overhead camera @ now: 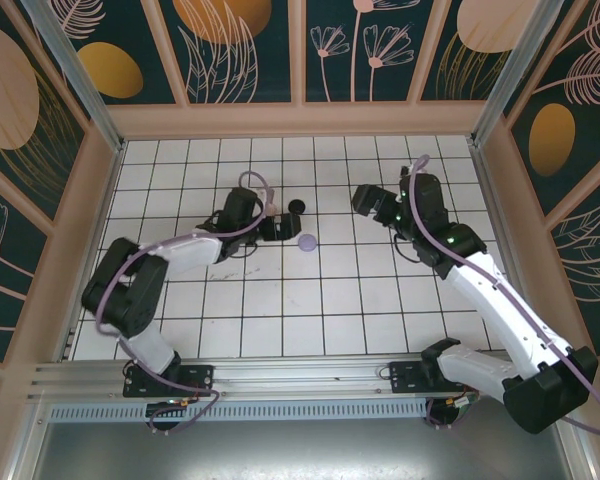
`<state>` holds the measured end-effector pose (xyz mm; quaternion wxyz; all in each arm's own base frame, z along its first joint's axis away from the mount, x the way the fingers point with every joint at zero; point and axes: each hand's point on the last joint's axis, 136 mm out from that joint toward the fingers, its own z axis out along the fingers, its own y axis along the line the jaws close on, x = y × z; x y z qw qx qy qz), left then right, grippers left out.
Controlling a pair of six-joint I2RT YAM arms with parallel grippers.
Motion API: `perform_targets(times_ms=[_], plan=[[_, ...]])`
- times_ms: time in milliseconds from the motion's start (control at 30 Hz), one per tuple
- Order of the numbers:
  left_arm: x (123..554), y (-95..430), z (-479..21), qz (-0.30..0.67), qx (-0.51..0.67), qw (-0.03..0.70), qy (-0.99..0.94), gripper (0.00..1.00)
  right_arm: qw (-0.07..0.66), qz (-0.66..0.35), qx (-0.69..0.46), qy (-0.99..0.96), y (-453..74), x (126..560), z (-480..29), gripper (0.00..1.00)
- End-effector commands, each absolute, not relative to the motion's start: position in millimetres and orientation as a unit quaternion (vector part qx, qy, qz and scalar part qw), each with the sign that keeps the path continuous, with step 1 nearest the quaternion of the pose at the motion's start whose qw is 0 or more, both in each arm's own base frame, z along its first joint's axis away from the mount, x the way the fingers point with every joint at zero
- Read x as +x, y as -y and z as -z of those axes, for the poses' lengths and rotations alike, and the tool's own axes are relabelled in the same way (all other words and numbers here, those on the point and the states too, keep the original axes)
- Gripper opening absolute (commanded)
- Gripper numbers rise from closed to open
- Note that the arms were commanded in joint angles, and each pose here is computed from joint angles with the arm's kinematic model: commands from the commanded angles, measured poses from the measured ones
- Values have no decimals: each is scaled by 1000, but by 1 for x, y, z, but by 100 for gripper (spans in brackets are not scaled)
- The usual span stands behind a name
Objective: Insert the wireless bluetooth earbuds into the charging case
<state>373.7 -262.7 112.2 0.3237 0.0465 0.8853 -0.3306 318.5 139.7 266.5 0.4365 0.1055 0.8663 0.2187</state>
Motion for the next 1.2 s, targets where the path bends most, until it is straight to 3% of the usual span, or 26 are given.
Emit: perform_targets(times_ms=[0,267,433,633,833,1000,1167], plan=[[379,234,-161,275,58,398,-873,99,488,-156,128,-849,-105,329,-279,99],[361,135,-253,99,44,644,-757,99,592,42,188,-782,-10,351,-253,99],[338,54,-262,-12,-19,723,-691,99,613,86,176,-765,15,361,-205,99],[322,-8,-230,-81,-81,732,-671,99,634,92,163,-751,28,364,-163,99],[337,-16,-188,-75,-85,715,-690,99,641,97,119,-752,22,371,-138,99],[355,-7,-156,-43,-52,703,-708,99,678,49,103,-726,23,365,-140,99],[370,-4,-141,-7,-30,685,-727,99,659,-6,76,-748,18,373,-123,99]])
